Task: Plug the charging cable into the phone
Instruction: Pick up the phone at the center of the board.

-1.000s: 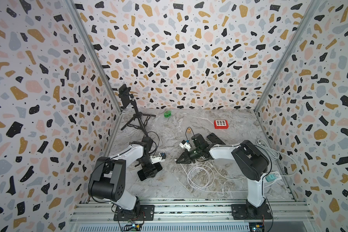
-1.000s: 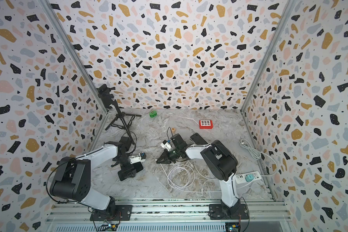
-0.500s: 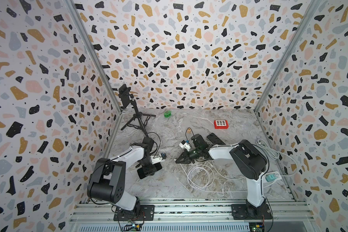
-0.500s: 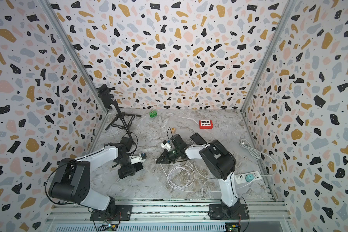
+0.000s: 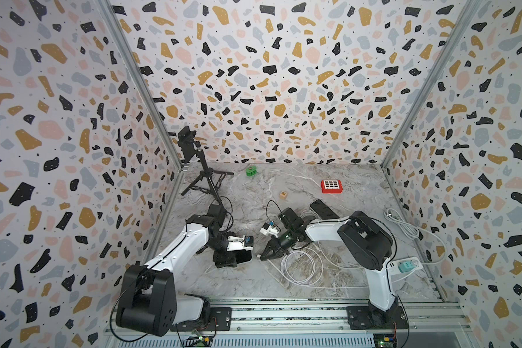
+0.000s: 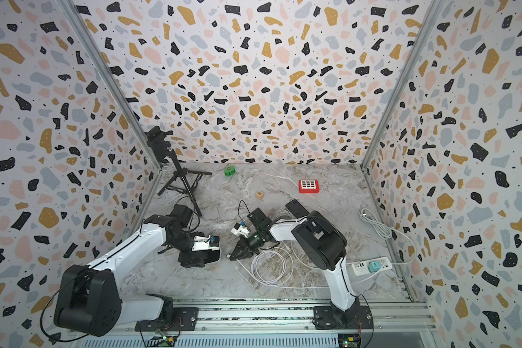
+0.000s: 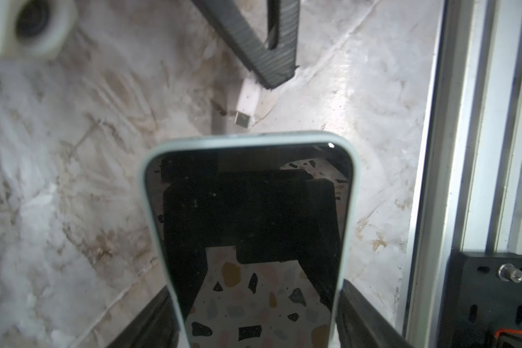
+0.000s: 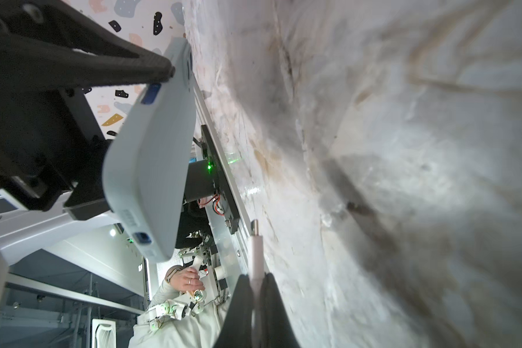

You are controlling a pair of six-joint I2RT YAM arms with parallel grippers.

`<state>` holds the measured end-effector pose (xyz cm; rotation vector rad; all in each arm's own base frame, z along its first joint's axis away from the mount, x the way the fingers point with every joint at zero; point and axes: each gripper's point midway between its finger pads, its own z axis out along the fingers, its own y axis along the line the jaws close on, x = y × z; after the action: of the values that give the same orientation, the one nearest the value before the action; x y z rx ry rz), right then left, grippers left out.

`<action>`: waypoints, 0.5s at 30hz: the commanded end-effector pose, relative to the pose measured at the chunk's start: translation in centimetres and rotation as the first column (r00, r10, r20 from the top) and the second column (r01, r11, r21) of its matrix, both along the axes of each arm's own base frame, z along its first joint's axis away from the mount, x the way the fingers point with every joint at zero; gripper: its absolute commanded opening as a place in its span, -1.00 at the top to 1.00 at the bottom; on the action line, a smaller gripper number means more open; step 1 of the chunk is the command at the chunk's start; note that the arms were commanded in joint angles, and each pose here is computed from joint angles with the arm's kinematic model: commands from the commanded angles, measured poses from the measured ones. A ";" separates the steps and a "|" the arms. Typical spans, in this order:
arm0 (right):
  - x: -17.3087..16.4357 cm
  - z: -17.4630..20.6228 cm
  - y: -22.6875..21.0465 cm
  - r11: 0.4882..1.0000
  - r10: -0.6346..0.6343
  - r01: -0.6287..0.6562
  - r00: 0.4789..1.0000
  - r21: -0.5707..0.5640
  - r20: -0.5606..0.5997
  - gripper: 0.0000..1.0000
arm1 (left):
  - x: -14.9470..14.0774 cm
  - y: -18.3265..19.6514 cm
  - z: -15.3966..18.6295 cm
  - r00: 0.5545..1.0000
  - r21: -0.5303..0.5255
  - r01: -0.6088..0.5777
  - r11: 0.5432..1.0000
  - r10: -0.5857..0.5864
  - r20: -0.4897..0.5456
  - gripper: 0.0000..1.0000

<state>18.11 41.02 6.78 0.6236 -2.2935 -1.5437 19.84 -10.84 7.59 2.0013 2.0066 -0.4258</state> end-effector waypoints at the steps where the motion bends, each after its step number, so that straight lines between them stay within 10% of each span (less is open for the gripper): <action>1: -1.1 3.7 -0.6 0.995 0.050 -0.051 0.999 0.090 0.010 1.00 | -0.5 -1.5 1.1 0.984 -0.074 0.172 0.982 -0.169 0.049 -0.38; 15: -2.1 5.3 0.6 0.982 0.067 -0.061 0.997 0.176 -0.030 1.00 | -0.4 -1.4 0.1 0.957 -0.030 0.274 0.961 -0.270 0.106 -0.39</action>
<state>16.65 41.00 10.25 0.6435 -2.1624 -1.6729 19.65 -11.68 7.31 2.2294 1.7050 -0.3971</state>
